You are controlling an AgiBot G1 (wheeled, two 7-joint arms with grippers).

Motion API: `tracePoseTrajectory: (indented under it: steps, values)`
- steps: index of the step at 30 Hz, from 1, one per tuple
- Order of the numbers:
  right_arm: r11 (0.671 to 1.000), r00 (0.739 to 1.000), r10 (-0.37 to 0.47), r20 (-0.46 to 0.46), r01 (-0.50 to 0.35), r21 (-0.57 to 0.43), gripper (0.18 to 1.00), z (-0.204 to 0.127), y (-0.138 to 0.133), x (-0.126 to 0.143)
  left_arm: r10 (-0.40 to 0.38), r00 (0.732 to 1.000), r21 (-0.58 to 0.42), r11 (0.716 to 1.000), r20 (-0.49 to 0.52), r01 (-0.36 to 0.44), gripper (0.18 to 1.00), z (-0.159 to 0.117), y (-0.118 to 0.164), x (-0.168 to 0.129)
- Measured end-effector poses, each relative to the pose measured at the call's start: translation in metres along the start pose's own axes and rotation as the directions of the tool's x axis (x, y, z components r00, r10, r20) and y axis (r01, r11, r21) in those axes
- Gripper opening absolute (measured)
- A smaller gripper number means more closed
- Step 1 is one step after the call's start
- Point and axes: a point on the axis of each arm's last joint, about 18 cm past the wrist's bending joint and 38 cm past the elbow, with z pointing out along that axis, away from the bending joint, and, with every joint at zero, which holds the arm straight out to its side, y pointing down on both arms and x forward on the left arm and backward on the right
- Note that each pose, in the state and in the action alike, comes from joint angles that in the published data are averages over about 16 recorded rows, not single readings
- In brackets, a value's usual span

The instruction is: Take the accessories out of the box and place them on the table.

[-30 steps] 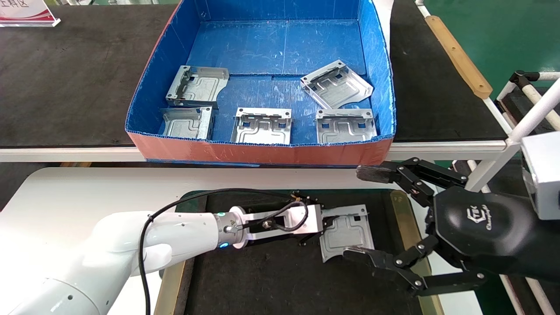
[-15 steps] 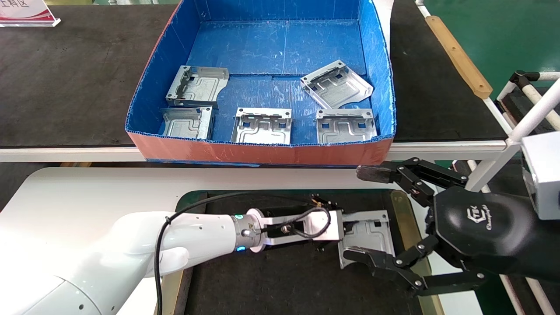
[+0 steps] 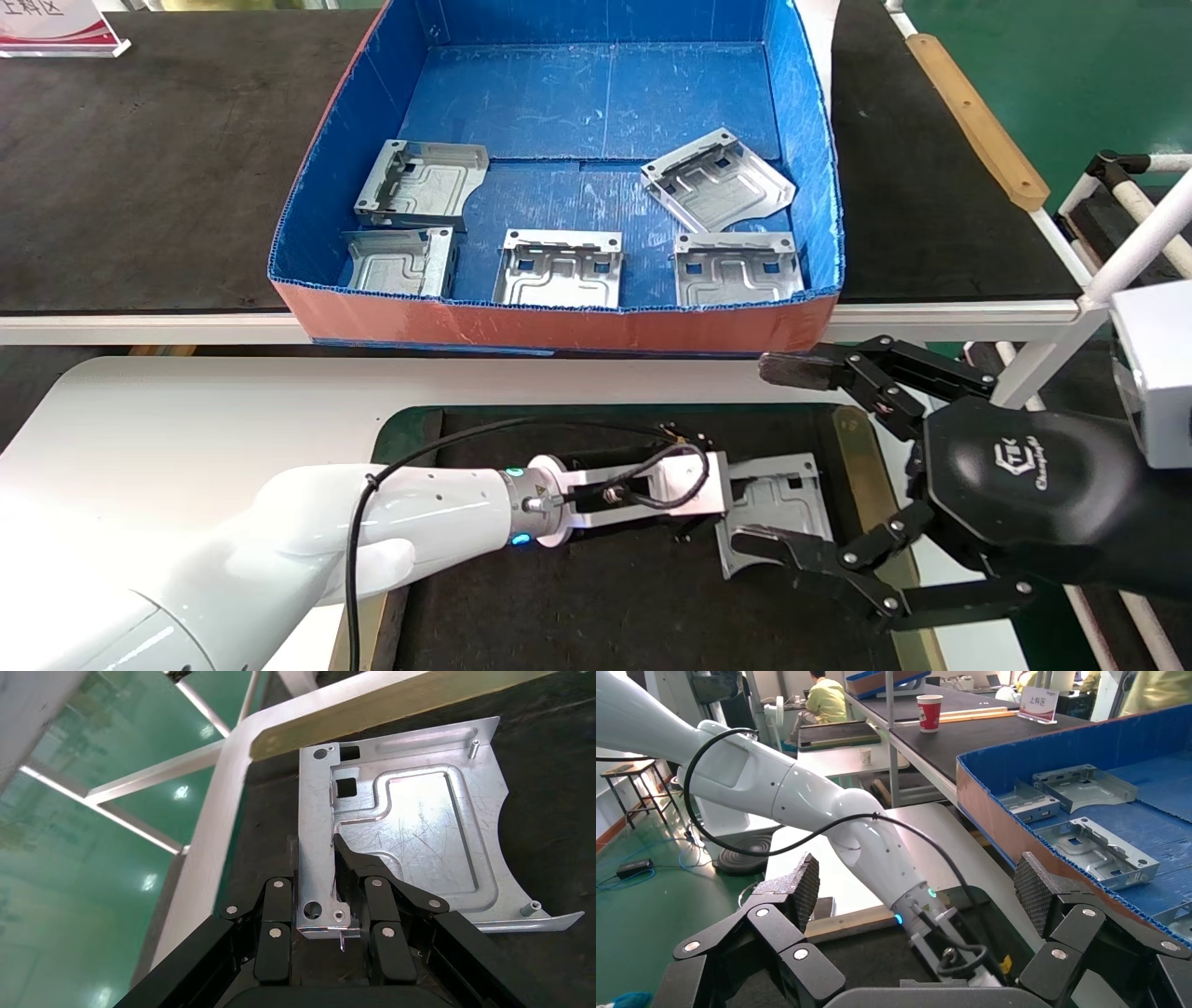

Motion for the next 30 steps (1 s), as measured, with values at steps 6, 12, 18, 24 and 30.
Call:
tracePoseTrajectory:
  steps: [6, 12, 18, 24, 30]
  values:
    - [1.000, 1.000, 0.000, 0.000, 0.000, 0.000, 1.001, 0.000, 0.000, 0.000, -0.006, 1.000, -0.001, 1.000, -0.002, 0.006, 0.290, 0.001, 0.000, 0.001]
    - [1.000, 1.000, 0.000, 0.000, 0.000, 0.000, 1.001, 0.000, 0.000, 0.000, -0.004, 1.000, -0.002, 1.000, -0.001, 0.004, 0.329, 0.000, 0.000, 0.001]
    - [1.000, 1.000, 0.000, 0.000, 0.000, 0.000, 1.001, 0.000, 0.000, 0.000, -0.002, 1.000, -0.002, 1.000, 0.000, 0.002, 0.405, 0.000, 0.001, 0.000]
    - [1.000, 1.000, 0.000, 0.000, 0.000, 0.000, 1.001, 0.000, 0.000, 0.000, -0.018, 1.000, 0.007, 1.000, 0.003, 0.018, 0.516, -0.004, 0.001, -0.001]
    - [1.000, 1.000, 0.000, 0.000, 0.000, 0.000, 1.001, 0.000, 0.000, 0.000, -0.081, 0.997, 0.045, 0.996, 0.007, 0.081, 0.641, -0.017, 0.001, -0.002]
